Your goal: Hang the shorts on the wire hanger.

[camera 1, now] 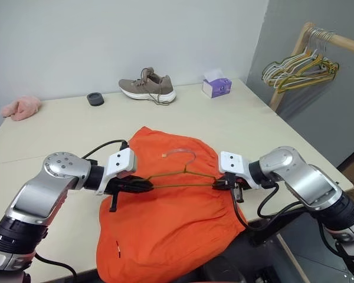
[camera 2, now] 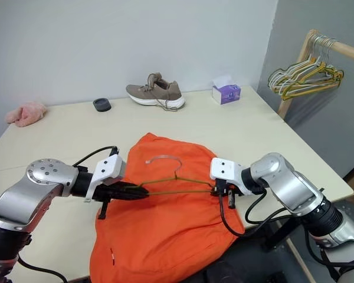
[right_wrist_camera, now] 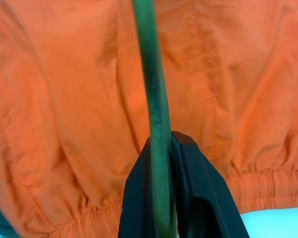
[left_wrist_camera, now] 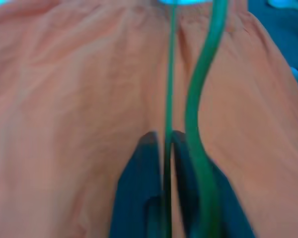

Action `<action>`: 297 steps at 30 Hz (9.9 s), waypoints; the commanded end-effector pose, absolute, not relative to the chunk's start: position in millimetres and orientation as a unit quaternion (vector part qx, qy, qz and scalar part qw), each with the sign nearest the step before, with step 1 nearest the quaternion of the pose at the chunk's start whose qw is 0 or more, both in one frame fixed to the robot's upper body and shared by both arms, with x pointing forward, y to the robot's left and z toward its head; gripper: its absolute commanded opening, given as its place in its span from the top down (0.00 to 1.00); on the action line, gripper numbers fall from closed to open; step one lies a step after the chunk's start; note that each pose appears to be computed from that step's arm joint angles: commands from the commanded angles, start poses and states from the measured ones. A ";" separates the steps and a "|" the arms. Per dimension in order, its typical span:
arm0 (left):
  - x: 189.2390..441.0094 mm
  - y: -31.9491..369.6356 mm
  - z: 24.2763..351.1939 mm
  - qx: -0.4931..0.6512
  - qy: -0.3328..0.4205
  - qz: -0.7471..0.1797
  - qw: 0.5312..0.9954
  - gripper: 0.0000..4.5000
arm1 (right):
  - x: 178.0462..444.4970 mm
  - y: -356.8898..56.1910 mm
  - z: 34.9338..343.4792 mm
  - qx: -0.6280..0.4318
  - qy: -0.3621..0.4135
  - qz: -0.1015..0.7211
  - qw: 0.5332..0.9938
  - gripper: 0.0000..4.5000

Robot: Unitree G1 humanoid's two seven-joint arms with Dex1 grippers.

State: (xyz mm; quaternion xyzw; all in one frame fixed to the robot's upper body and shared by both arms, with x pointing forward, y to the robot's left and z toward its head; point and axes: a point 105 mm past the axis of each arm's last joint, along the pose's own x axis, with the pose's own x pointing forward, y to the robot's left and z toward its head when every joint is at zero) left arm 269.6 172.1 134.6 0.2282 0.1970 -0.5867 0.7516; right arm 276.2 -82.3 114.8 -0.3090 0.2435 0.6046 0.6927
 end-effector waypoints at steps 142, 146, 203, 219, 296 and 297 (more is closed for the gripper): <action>291.9 198.5 141.3 0.174 0.083 -0.496 0.847 0.01 | 144.4 -188.6 68.7 0.084 0.487 0.430 0.755 1.00; 298.7 201.4 149.2 0.167 0.072 -0.476 0.860 0.01 | 143.9 -200.2 67.6 0.110 0.504 0.406 0.754 1.00; 321.0 198.8 205.5 0.264 -0.001 -0.504 0.823 0.01 | 292.4 -116.2 138.3 -0.390 0.166 0.476 0.770 1.00; 327.5 175.6 165.0 0.369 0.018 -0.575 0.730 0.01 | 282.4 -98.4 161.1 -0.459 0.079 0.506 0.726 1.00; 299.4 184.3 140.6 0.211 0.100 -0.551 0.801 0.85 | 324.7 -78.2 79.2 -0.369 0.190 0.512 0.752 0.45; 299.5 184.1 140.8 0.211 0.099 -0.551 0.801 0.85 | 327.8 -76.7 78.5 -0.365 0.190 0.508 0.756 0.52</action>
